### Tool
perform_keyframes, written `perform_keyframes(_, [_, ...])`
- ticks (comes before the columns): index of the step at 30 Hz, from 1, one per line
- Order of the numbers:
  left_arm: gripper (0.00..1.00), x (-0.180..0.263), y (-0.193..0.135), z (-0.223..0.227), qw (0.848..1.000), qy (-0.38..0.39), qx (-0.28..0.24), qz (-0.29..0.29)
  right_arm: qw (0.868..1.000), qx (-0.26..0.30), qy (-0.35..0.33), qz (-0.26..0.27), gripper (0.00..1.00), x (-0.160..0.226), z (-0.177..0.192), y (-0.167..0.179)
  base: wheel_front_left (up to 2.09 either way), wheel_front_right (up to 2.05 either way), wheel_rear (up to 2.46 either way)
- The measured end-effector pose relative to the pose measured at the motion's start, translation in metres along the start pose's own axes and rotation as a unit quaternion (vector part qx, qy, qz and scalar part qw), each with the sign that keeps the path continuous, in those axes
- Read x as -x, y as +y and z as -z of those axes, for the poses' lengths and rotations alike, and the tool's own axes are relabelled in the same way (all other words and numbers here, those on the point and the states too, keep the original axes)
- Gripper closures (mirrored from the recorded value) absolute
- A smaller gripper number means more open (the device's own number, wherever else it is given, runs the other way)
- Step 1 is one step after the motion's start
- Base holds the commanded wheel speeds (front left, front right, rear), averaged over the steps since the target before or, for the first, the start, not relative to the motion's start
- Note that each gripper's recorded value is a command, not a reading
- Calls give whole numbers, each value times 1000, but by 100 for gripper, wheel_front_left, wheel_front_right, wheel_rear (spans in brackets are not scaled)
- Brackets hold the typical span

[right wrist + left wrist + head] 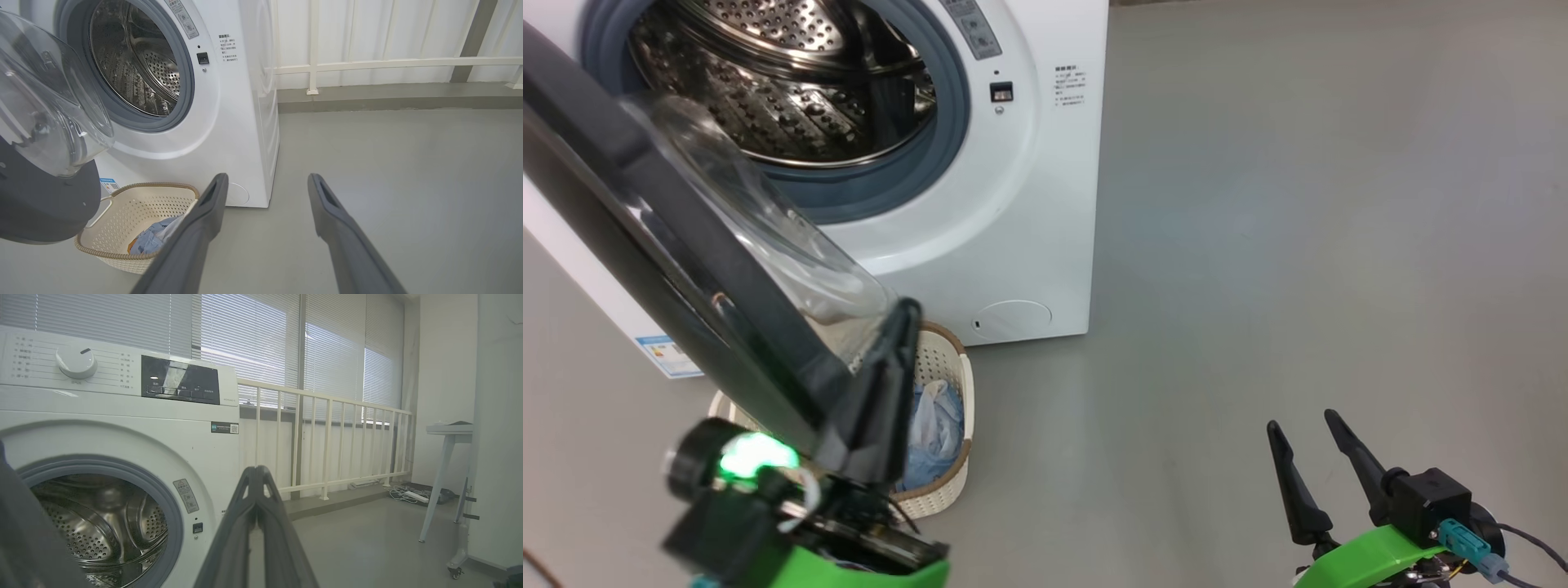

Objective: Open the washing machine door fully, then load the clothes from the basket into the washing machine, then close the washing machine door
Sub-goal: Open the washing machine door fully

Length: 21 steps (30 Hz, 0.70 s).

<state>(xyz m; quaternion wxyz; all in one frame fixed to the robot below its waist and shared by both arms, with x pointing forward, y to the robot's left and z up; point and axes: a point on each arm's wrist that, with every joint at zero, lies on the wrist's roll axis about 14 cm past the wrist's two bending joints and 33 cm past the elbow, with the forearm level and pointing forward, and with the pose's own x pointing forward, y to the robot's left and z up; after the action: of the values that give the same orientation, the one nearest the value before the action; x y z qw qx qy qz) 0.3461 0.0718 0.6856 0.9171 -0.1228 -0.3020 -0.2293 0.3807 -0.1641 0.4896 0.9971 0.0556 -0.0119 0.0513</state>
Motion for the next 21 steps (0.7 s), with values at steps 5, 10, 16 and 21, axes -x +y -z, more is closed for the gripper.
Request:
perform_keyframes(5, [100, 3, -14, 27, 999, 38, 26, 15, 1000, -1, 10, 4, 0, 1, 6, -3, 0, 0, 0])
perform_keyframes(10, [100, 12, -17, 60, 995, 87, 43, 14, 1000, -2, 20, 9, 0, 2, 13, -6, 0, 0, 0])
perform_keyframes(16, [100, 27, -10, 99, 988, 147, 53, -3, 1000, -4, 28, 13, 0, 0, 18, -8, 0, 0, 0])
perform_keyframes(21, [100, 44, 5, 128, 979, 194, 56, -32, 999, -13, 29, 20, 0, -3, 20, -12, 0, 0, 0])
